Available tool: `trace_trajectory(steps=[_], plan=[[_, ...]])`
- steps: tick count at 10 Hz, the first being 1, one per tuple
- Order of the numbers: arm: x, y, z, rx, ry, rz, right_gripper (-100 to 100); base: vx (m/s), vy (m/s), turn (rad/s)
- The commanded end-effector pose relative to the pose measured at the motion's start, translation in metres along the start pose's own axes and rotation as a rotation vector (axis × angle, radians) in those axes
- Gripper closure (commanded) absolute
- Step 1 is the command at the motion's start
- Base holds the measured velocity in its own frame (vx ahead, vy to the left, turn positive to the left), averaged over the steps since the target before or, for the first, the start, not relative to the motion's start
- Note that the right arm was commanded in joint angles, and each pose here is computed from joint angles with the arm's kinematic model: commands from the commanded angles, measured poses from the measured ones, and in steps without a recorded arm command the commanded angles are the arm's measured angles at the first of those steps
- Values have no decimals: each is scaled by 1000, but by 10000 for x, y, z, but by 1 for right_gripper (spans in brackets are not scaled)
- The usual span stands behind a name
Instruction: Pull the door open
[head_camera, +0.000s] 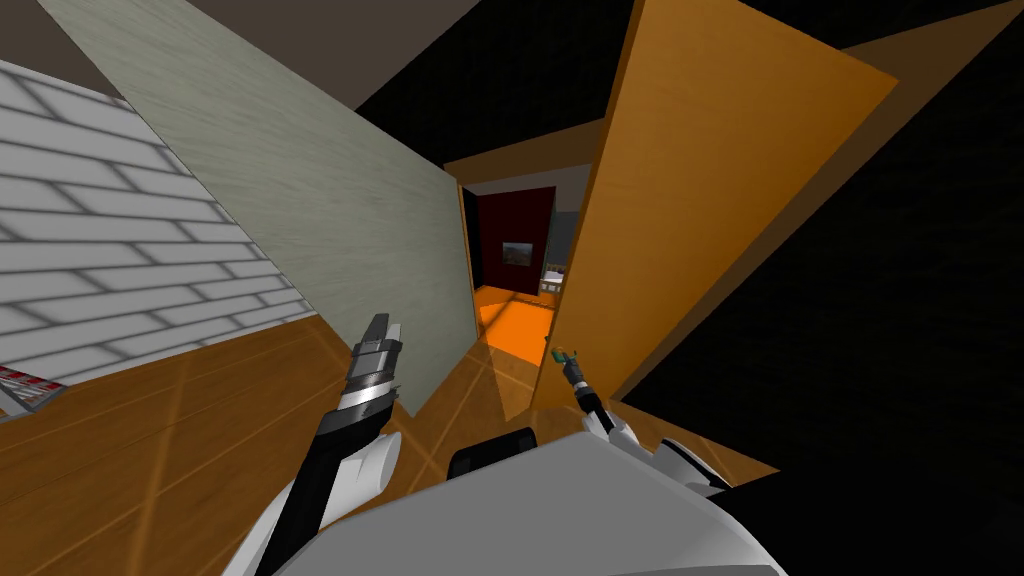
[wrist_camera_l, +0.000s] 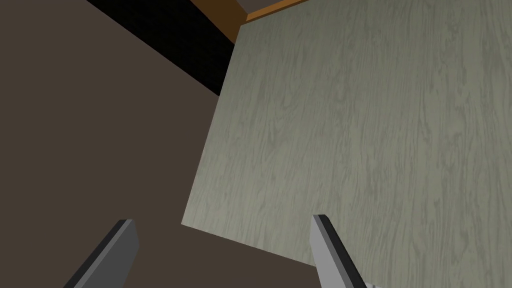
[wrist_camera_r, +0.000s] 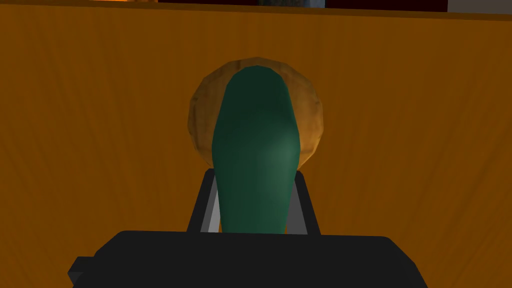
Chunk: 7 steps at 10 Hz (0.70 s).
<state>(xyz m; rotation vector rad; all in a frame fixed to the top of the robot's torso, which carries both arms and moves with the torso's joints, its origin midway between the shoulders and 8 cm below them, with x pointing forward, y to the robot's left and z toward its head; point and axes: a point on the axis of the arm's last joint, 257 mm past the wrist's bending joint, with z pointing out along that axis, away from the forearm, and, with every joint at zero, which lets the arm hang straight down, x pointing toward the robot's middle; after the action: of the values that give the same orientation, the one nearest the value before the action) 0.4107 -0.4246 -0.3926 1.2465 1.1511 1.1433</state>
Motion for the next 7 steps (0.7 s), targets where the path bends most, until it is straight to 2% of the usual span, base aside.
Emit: trace_trajectory(steps=[1, 2, 4, 7], plan=[[109, -11, -1, 1, 17, 7, 100, -108, -35, 15], [217, -4, 43, 0, 43, 7, 100, -131, -69, 34], [322, 2, 82, -1, 68, 6, 100, -144, -62, 50], [385, 6, 104, -2, 84, 6, 100, -112, -62, 19]])
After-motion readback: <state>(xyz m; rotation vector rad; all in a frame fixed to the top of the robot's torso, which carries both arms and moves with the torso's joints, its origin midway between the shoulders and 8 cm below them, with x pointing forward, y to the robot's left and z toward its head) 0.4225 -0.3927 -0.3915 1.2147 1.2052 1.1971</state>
